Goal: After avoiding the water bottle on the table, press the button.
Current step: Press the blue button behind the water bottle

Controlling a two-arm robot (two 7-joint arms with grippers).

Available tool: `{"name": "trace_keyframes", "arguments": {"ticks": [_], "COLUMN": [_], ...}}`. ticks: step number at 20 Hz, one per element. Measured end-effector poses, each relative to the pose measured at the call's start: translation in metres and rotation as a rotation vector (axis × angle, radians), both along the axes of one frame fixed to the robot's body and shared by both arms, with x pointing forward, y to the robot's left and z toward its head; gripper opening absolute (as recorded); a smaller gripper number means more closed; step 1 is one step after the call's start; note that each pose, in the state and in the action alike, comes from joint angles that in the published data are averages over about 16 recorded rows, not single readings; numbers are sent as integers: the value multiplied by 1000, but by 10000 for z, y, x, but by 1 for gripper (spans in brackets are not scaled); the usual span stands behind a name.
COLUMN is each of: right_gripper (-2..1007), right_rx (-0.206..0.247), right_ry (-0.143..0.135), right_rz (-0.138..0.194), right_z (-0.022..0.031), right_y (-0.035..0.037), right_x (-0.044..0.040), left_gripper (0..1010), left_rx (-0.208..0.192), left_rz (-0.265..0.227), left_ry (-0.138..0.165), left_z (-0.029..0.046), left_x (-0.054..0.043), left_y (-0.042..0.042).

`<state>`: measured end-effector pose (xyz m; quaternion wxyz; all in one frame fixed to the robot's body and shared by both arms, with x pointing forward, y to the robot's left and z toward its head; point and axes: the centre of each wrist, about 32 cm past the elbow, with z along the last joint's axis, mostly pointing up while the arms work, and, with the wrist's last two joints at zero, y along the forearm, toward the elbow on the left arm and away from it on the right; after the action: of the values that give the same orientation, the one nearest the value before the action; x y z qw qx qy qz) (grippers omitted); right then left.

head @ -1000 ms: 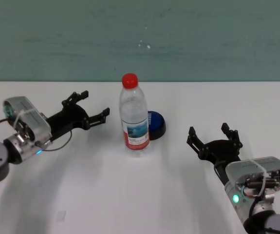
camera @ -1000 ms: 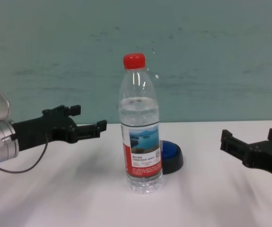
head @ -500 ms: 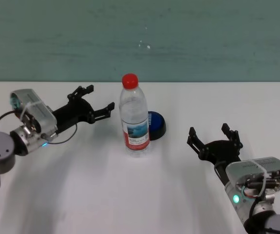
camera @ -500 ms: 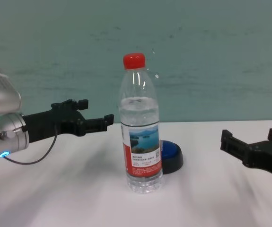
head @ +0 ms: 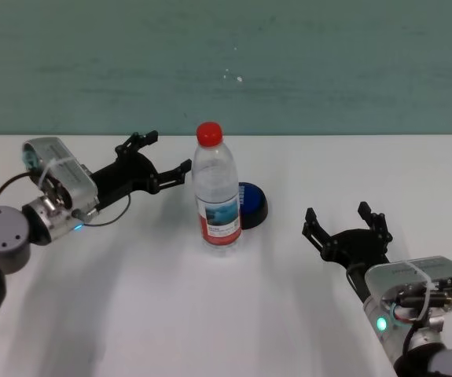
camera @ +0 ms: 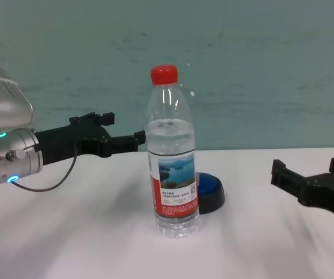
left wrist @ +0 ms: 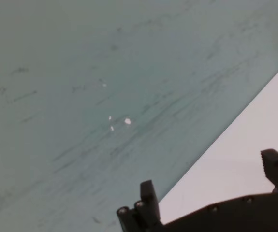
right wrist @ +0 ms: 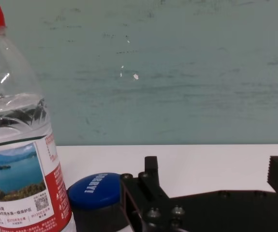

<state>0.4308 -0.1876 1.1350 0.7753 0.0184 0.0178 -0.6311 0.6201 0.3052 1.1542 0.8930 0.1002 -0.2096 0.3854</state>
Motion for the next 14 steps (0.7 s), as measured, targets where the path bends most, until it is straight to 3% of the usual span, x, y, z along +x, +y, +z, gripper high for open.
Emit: {"name": "trace_keyframes", "arguments": {"ticks": [4,7,14], "right_gripper": [1003,1003,1003], "right_rx": [0,0,0], "right_ry": [0,0,0], "right_rz": [0,0,0], "right_z": [0,0,0], "right_y": [0,0,0], "right_x": [0,0,0], "left_gripper": [1000,1000,1000], "left_rx": [-1,2,25], "left_rz": [21,42,102], "left_ry": [-11,-17,-28], "left_z": [22,33,57], "left_x": [-88,-205,-664], "left_y": [34,91,306]}}
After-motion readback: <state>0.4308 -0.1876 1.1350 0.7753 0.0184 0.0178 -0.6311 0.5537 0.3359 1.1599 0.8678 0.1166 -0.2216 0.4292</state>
